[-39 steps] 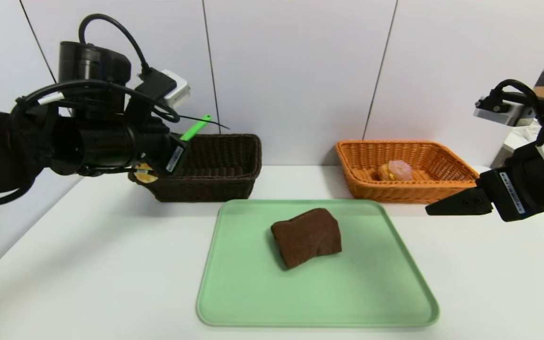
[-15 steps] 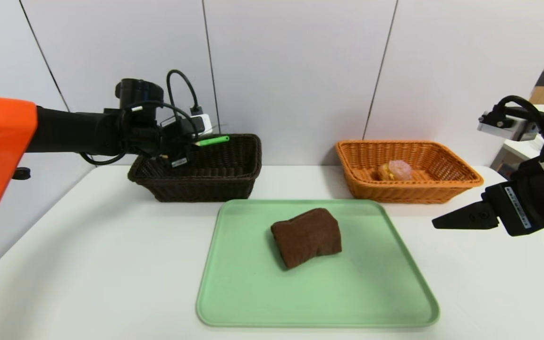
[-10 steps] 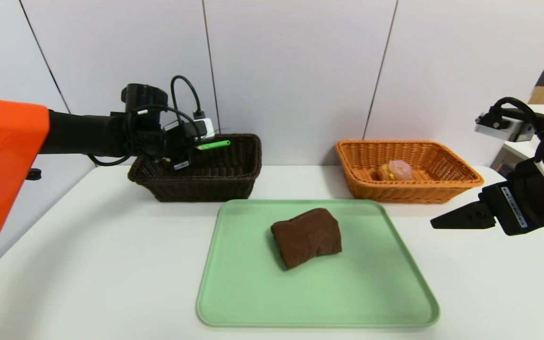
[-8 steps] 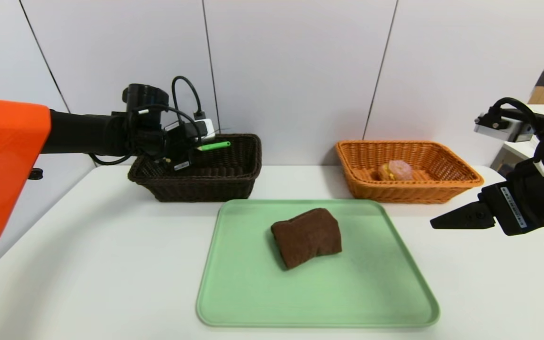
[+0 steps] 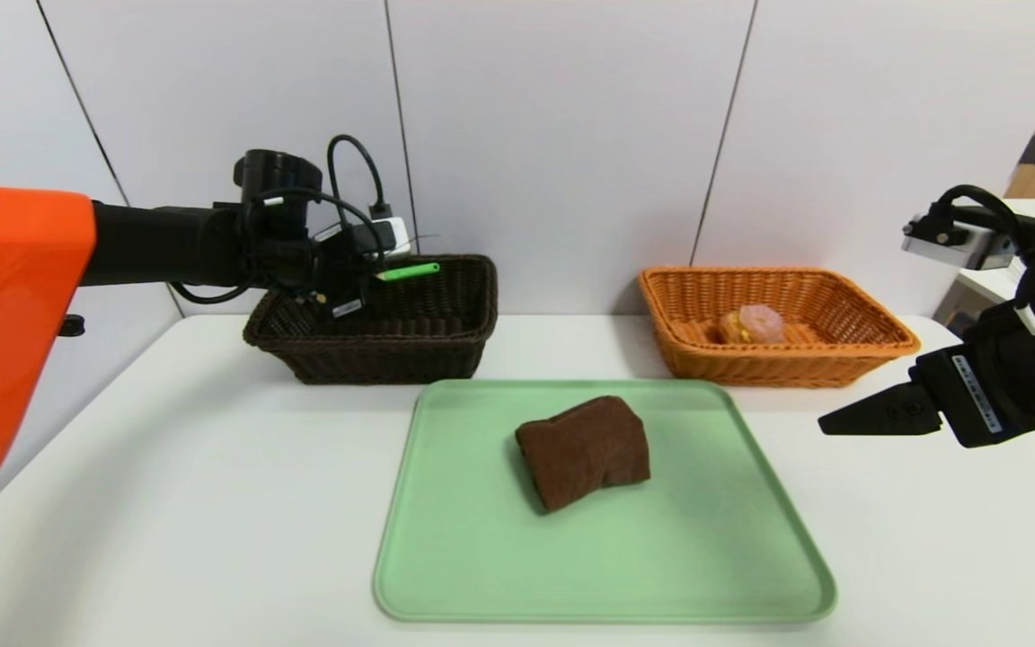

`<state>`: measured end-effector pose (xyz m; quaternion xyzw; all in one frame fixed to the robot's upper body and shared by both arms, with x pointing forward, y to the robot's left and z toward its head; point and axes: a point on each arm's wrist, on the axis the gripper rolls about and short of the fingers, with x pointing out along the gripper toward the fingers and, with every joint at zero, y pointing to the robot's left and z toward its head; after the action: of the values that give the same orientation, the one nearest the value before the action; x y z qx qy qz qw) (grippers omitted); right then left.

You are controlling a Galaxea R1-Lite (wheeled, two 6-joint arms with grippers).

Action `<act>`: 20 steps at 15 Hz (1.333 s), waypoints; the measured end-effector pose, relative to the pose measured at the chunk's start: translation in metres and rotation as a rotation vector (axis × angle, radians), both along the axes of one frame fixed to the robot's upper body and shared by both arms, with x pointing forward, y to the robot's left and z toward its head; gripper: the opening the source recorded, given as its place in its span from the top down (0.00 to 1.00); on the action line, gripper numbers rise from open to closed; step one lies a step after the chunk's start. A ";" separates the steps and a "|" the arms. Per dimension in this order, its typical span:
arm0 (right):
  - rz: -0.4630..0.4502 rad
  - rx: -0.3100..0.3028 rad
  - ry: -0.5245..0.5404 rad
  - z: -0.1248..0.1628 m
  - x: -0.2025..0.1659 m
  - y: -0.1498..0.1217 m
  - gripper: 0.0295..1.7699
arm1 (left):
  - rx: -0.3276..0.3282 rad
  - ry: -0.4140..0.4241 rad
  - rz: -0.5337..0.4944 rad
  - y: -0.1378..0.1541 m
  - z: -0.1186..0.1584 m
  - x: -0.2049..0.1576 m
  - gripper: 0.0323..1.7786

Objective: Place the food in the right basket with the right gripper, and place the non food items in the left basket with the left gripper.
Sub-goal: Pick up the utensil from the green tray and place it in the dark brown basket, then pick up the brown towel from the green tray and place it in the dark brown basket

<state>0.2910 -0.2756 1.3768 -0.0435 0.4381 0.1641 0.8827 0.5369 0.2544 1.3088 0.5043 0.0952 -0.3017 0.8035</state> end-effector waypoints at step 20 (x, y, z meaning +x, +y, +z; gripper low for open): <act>-0.017 0.004 -0.009 0.002 -0.001 -0.004 0.04 | -0.358 0.270 0.087 -0.054 0.054 -0.053 0.16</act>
<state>0.2896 -0.2794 1.3789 -0.0388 0.4340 0.1574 0.8862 0.4838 0.2004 1.3626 0.3044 0.1683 -0.3437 0.8723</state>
